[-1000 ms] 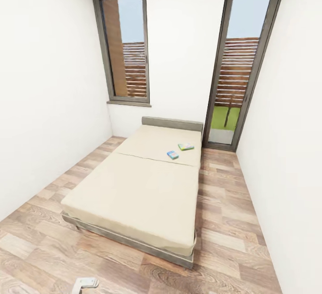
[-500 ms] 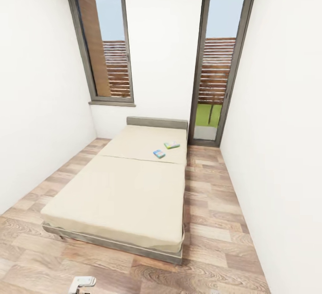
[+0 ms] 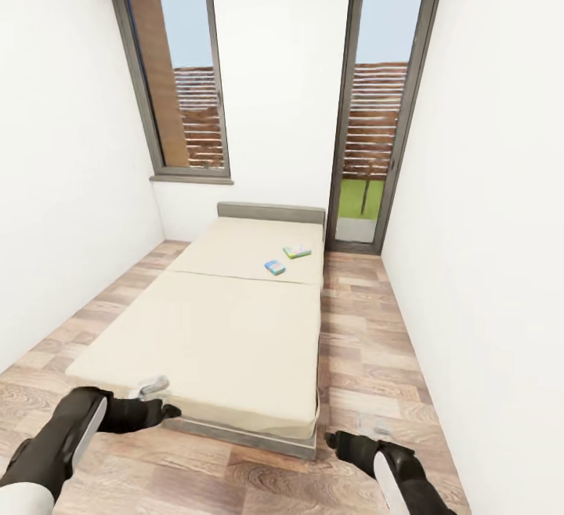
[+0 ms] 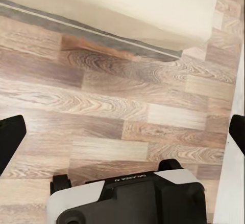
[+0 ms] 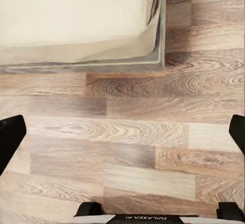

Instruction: Put all the toys in the child's room - the three board games (two on the bed and one on the table), the two jigsaw puzzles on the table, and the tennis ball on the table - inside the toy box on the table in the child's room.

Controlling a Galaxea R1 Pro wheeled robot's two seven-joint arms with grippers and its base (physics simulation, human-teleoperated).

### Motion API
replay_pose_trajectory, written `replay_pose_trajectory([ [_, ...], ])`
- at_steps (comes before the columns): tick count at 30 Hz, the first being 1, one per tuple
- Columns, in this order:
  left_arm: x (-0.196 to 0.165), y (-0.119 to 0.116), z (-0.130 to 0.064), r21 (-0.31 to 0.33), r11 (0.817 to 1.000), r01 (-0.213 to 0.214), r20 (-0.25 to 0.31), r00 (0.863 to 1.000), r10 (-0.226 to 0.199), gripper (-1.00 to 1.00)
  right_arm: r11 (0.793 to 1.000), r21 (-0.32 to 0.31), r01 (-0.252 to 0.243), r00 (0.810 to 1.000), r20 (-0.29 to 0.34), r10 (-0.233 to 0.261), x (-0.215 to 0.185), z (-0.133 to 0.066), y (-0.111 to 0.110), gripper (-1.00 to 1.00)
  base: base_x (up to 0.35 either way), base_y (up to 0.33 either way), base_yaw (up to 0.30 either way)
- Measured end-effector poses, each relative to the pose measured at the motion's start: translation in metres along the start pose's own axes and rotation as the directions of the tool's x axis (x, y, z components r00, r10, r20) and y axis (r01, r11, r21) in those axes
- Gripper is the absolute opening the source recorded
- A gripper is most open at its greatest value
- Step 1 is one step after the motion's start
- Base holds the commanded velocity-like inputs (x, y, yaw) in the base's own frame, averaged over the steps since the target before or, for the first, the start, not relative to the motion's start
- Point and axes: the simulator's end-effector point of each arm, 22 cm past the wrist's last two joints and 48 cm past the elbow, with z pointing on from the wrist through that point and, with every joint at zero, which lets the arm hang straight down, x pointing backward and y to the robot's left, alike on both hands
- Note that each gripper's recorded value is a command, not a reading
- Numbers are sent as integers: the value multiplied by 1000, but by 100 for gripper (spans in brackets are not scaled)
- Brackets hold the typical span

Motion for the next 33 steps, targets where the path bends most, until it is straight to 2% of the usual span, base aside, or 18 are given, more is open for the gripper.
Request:
replay_pose_trajectory([
  [2, -15, -3, -13, 3, 1000, 7, 28, 1000, -7, 100, 1000, -11, 5, 1000, 30, -5, -19, -9, 6, 100, 0, 0, -1],
  [4, -34, -3, -31, 13, 999, 34, 78, 996, -35, 100, 1000, -23, 13, 998, 62, -11, -39, -21, 12, 100, 0, 0, 0],
  [6, -43, -2, -39, 16, 999, 47, 101, 994, -48, 100, 1000, -24, 19, 997, 77, -17, -47, -26, 14, 100, 0, 0, 0],
  [11, -50, -2, -46, 20, 998, 57, 123, 991, -59, 100, 1000, -19, 17, 993, 115, -15, -65, -37, 9, 100, 0, 0, 0],
  [16, -53, -1, -50, 28, 998, 60, 131, 989, -63, 100, 1000, -18, 0, 992, 127, 2, -70, -40, 6, 100, 0, 0, 0],
  [19, -56, -13, -53, 84, 995, 54, 135, 989, -65, 100, 1000, -18, -4, 992, 129, 6, -71, -40, 6, 100, 0, 0, 0],
  [22, -63, -37, -57, 182, 983, 34, 139, 989, -60, 100, 1000, -18, -6, 991, 131, 8, -72, -40, 5, 100, 0, 0, 0],
  [24, -63, -44, -55, 213, 977, 32, 131, 989, -61, 100, 1000, -17, -6, 991, 132, 8, -72, -41, 5, 100, 0, 0, 0],
  [33, -62, -53, -56, 260, 965, 36, 121, 990, -70, 100, 999, -13, -30, 987, 156, 31, -81, -46, -3, 100, 0, 0, 0],
])
